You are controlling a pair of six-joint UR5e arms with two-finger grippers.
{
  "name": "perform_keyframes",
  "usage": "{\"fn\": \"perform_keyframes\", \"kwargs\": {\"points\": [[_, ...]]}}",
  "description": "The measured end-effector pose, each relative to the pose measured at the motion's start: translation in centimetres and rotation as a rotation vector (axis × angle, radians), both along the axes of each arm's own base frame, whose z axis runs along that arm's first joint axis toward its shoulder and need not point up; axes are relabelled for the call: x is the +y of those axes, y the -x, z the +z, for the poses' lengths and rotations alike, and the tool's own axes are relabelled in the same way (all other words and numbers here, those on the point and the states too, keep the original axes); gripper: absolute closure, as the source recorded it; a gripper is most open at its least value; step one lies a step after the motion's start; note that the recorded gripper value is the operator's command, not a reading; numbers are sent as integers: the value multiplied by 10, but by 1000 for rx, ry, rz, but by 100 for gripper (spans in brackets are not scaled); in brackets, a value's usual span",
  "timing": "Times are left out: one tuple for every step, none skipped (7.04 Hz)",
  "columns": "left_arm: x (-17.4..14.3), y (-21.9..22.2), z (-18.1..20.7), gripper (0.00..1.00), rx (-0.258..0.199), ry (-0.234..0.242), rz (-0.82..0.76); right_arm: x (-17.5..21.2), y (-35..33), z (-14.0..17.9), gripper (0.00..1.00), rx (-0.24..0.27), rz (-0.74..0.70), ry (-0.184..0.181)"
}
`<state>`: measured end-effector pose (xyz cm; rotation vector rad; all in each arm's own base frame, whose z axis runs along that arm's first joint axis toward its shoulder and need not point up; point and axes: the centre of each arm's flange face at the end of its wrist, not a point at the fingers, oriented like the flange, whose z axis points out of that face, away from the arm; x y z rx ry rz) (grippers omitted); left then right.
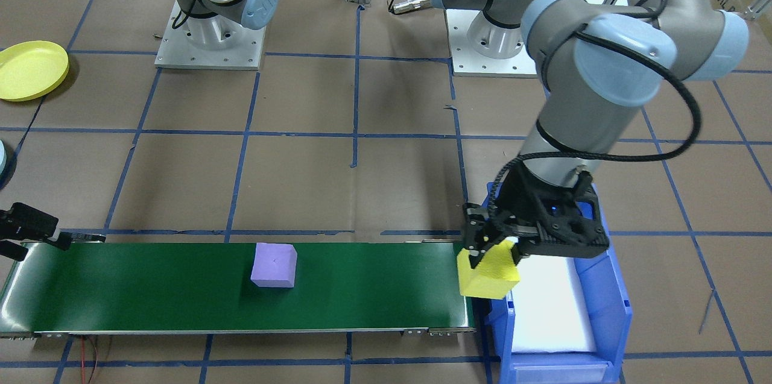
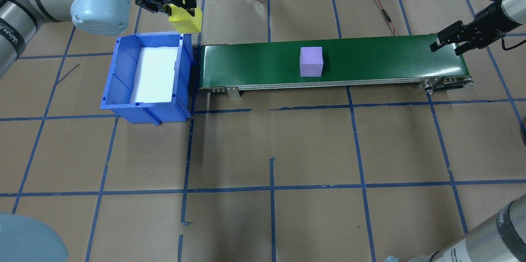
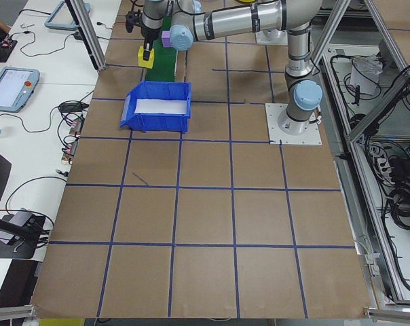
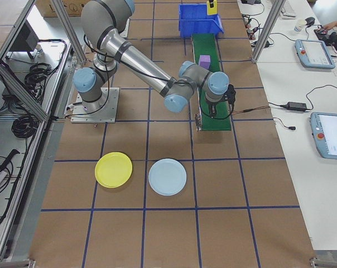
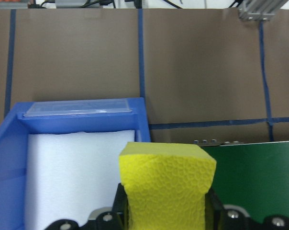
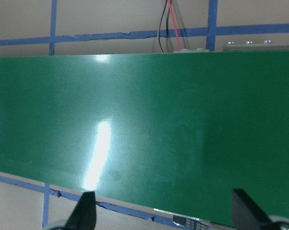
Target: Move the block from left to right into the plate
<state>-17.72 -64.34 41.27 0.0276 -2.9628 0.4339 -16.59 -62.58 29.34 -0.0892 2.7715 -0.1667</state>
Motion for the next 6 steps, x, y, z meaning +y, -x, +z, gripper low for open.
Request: {"fn": "perform_keyframes", "kwargs": {"points": [[1, 23, -20, 66, 19, -46, 30, 0, 0, 0, 0, 0, -3, -1], [-3, 34, -54, 62, 26, -104, 51, 0, 0, 0, 0, 0, -5, -1], [-5, 39, -85, 18, 25, -156, 60, 0, 0, 0, 0, 0, -5, -1], [-3, 41, -106, 0, 21, -192, 61, 0, 0, 0, 0, 0, -5, -1], [-2, 41, -114, 0, 19, -206, 60, 0, 0, 0, 0, -1, -5, -2], [-3, 42, -105, 0, 18, -189, 57, 0, 0, -1, 0, -1, -6, -3]]}}
